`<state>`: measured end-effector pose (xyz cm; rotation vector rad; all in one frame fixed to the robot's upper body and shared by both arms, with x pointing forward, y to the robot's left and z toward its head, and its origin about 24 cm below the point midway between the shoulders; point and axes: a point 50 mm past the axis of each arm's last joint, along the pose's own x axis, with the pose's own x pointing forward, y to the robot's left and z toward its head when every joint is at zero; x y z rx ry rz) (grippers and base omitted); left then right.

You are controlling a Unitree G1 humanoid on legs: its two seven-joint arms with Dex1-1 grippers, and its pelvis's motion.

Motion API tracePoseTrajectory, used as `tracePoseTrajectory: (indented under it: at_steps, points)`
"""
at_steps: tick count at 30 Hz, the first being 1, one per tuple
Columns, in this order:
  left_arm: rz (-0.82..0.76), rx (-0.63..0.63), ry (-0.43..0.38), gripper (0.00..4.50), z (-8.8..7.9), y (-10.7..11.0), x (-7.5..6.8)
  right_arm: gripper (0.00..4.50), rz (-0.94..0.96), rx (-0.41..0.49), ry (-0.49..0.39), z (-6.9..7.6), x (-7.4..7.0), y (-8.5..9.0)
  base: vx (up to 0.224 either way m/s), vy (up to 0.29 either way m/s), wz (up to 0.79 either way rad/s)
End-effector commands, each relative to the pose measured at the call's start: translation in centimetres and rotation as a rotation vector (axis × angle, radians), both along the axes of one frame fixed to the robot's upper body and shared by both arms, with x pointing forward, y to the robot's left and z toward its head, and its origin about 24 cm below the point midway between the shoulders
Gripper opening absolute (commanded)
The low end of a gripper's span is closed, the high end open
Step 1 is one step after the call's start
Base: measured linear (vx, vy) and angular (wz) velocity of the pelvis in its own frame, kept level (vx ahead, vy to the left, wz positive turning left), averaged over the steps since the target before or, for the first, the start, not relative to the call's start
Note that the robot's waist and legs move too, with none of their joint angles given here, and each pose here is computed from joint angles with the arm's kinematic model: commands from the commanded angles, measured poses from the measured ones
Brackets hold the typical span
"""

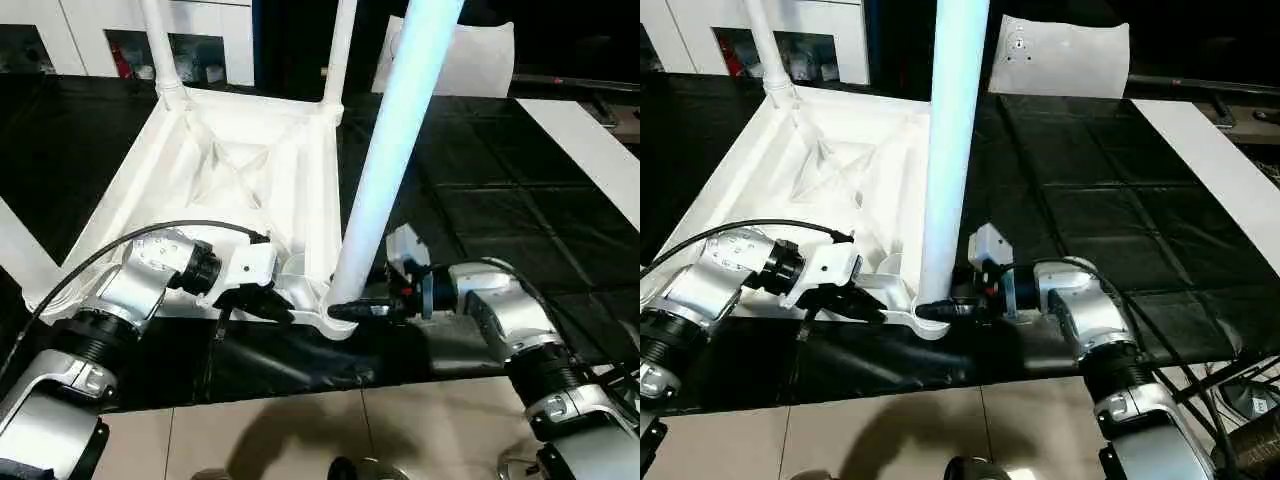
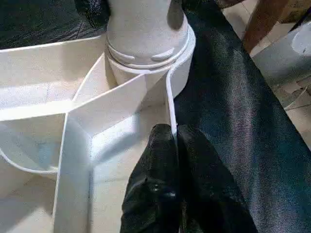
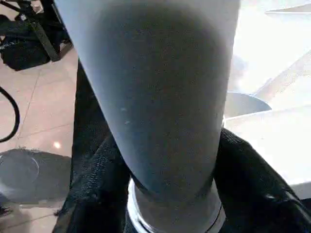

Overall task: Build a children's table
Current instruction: Rotate leg to tighten

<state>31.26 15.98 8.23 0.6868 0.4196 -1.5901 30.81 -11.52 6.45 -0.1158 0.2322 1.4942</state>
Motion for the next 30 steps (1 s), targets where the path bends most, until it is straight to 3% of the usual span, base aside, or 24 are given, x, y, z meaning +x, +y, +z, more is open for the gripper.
tracePoseTrajectory:
  at_steps: [1, 8, 12, 15, 19, 26, 30]
  points:
    - [-0.103, 0.124, 0.097, 0.00, -2.4, -0.4, -1.3, 2.09, 0.031, -0.009, -0.003, 0.1, 0.0, 0.0, 0.000, 0.000, 0.00]
    - [-0.072, 0.135, 0.095, 0.00, -2.7, -0.2, -1.2, 1.99, 0.054, -0.005, 0.024, -0.4, -0.5, 0.2, 0.000, 0.000, 0.00]
    - [0.066, 0.087, 0.070, 0.00, -2.8, -0.3, -0.6, 1.99, -0.027, 0.000, 0.066, -1.2, -0.9, 0.9, 0.000, 0.000, 0.00]
    - [0.240, -0.041, 0.081, 0.00, -2.5, -1.4, -0.2, 1.99, -0.186, -0.042, 0.081, -2.6, -1.0, 2.2, 0.000, 0.000, 0.00]
    - [0.430, -0.172, 0.096, 0.00, -2.8, -3.5, -0.2, 1.98, -0.406, 0.028, 0.163, -3.5, -0.8, 5.1, -0.071, -0.001, -0.02]
    - [0.733, -0.286, 0.033, 0.00, -2.9, -6.4, 0.9, 1.98, -0.749, 0.006, 0.208, -3.7, 0.5, 9.2, -0.092, 0.030, -0.11]
    - [0.778, -0.314, 0.015, 0.00, -2.3, -7.9, 1.0, 1.98, -0.800, 0.052, 0.224, -2.9, 0.6, 10.9, -0.012, -0.103, -0.02]
